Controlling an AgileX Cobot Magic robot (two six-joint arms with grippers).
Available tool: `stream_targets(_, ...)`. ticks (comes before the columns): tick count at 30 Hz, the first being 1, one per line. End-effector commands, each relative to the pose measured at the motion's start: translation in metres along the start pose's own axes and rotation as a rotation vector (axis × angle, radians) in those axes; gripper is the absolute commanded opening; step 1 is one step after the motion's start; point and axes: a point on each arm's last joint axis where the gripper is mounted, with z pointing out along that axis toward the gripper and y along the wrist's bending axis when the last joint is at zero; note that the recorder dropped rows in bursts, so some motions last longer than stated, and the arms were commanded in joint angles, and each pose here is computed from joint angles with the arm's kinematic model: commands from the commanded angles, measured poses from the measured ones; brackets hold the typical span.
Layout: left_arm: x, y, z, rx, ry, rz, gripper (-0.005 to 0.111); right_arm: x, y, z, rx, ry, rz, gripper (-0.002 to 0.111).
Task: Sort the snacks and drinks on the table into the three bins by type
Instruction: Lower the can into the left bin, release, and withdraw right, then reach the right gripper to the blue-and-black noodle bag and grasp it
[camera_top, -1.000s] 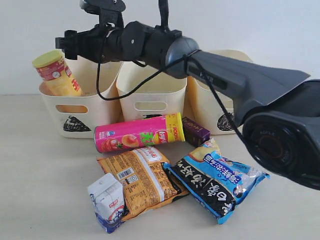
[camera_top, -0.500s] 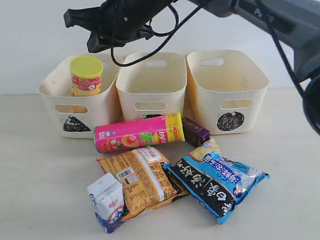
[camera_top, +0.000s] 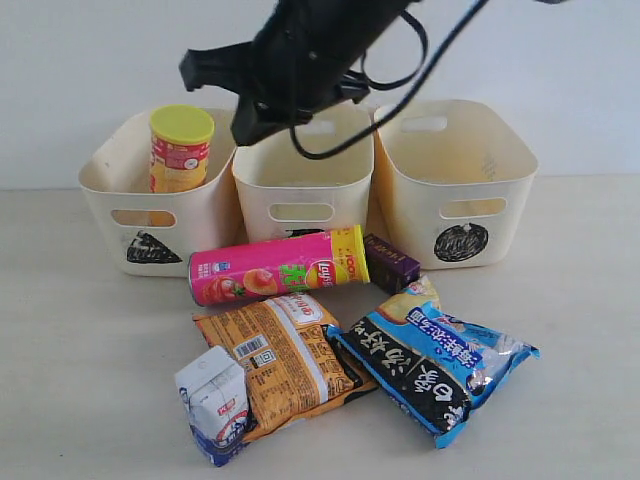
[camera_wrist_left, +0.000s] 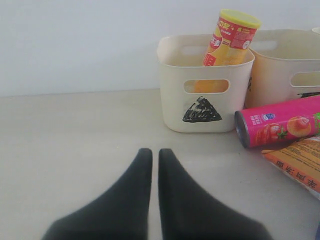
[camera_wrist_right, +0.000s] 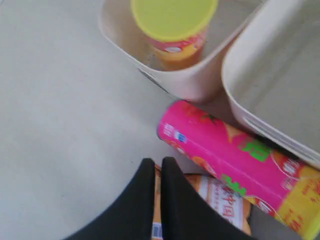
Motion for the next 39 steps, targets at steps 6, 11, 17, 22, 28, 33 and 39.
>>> stream_targets(6,0.001,0.000,0.000,0.003,-0.002,0.001,0.004,0.110,-0.058,-0.051,0.118,-0.177,0.360,0.000)
stream_targets(11,0.001,0.000,0.000,0.003,-0.002,0.001,0.004,0.179,-0.069,-0.060,0.178,-0.236,0.564,0.000)
stream_targets(17,0.001,0.000,0.000,0.003,-0.002,0.001,0.004,0.254,-0.084,-0.048,0.285,-0.158,0.812,0.000)
stream_targets(22,0.001,0.000,0.000,0.003,-0.002,0.001,0.004,0.278,-0.098,-0.052,0.337,-0.114,0.931,0.000)
stream_targets(28,0.001,0.000,0.000,0.003,-0.002,0.001,0.004,0.278,-0.127,-0.079,0.188,0.002,0.913,0.000)
stream_targets(33,0.001,0.000,0.000,0.003,-0.002,0.001,0.004,0.275,-0.149,-0.101,-0.165,-0.139,0.873,0.000)
stream_targets(39,0.001,0.000,0.000,0.003,-0.002,0.001,0.004,0.290,-0.176,-0.095,-0.212,-0.240,1.024,0.000)
